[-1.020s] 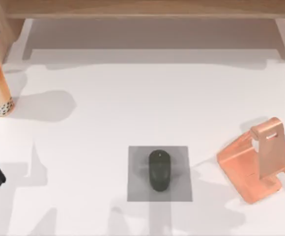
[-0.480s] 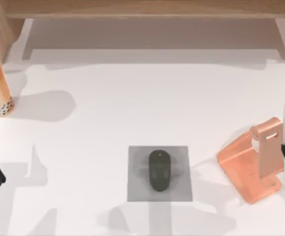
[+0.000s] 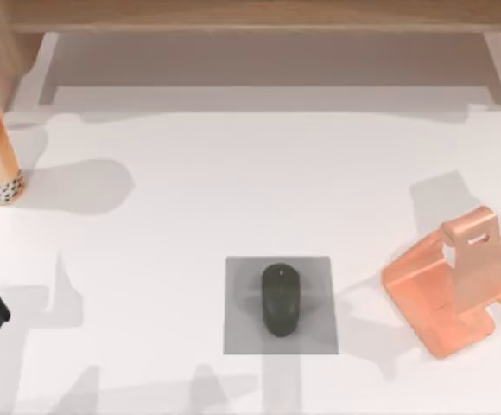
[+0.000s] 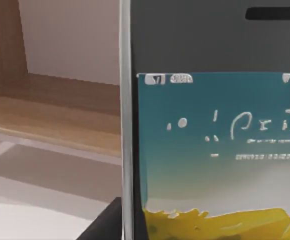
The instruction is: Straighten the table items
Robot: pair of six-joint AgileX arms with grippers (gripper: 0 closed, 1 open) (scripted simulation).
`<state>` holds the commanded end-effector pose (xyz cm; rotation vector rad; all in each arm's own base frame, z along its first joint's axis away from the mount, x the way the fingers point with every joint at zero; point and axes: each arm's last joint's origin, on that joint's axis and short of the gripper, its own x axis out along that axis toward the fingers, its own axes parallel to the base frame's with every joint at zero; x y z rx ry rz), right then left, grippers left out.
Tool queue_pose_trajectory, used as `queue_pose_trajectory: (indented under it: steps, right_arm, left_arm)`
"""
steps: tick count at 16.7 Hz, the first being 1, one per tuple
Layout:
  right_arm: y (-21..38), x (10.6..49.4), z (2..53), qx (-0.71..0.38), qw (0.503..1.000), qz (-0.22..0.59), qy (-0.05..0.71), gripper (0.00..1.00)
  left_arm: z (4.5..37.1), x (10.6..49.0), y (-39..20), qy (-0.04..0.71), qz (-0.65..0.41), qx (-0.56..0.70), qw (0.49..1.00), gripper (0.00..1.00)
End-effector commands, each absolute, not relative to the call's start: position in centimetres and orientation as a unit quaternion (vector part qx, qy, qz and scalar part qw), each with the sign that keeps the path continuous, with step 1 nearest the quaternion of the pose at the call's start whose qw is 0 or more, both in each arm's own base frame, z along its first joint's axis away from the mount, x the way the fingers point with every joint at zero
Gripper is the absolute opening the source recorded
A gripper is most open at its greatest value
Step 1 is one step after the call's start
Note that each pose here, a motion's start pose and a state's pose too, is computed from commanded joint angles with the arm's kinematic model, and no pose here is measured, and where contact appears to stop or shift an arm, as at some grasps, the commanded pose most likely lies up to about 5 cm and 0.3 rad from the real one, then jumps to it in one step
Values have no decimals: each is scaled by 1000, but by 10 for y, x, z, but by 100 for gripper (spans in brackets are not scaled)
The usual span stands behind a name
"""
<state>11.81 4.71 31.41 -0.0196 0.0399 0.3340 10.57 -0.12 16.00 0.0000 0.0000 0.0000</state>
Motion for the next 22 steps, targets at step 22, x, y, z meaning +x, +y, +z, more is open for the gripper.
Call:
queue_pose_trajectory:
  steps: [22]
  right_arm:
    - [69, 158, 197, -50, 954, 207, 210, 8]
  left_arm:
    - [160, 106, -1, 0, 0, 0, 1000, 100]
